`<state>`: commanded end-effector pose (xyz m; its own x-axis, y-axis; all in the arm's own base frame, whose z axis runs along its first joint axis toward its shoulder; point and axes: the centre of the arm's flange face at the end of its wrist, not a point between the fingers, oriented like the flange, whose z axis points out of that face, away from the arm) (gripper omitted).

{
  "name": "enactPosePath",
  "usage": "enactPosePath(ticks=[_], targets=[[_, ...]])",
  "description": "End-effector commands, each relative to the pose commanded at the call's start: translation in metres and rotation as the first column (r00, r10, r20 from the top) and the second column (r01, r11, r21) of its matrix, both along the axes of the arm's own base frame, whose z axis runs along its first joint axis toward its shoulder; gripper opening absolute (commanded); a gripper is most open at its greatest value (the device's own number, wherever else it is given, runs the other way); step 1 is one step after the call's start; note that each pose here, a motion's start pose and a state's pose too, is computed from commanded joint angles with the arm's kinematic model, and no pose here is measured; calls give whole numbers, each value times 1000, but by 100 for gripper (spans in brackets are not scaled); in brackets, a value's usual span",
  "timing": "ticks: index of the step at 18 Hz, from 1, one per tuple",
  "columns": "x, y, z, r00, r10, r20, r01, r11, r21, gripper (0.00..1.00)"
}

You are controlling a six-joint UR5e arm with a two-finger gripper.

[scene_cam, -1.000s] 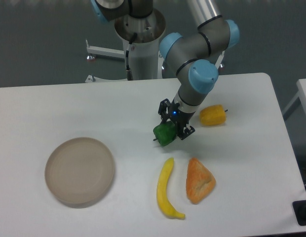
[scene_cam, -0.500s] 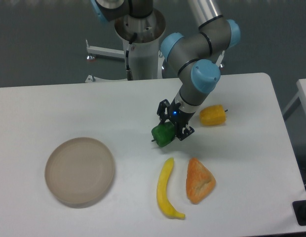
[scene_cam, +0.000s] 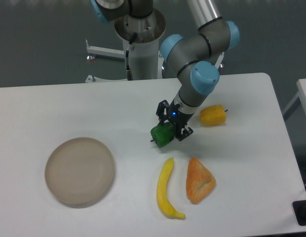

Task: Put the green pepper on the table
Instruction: 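Hold the green pepper on the table and open the gripper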

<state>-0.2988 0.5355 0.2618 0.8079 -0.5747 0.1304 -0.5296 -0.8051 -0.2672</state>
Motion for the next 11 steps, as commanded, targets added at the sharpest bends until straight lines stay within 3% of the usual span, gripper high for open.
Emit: enactPosePath(ticks=[11], targets=[[0, 2, -2, 1000, -5, 1, 5, 1000, -3, 50]])
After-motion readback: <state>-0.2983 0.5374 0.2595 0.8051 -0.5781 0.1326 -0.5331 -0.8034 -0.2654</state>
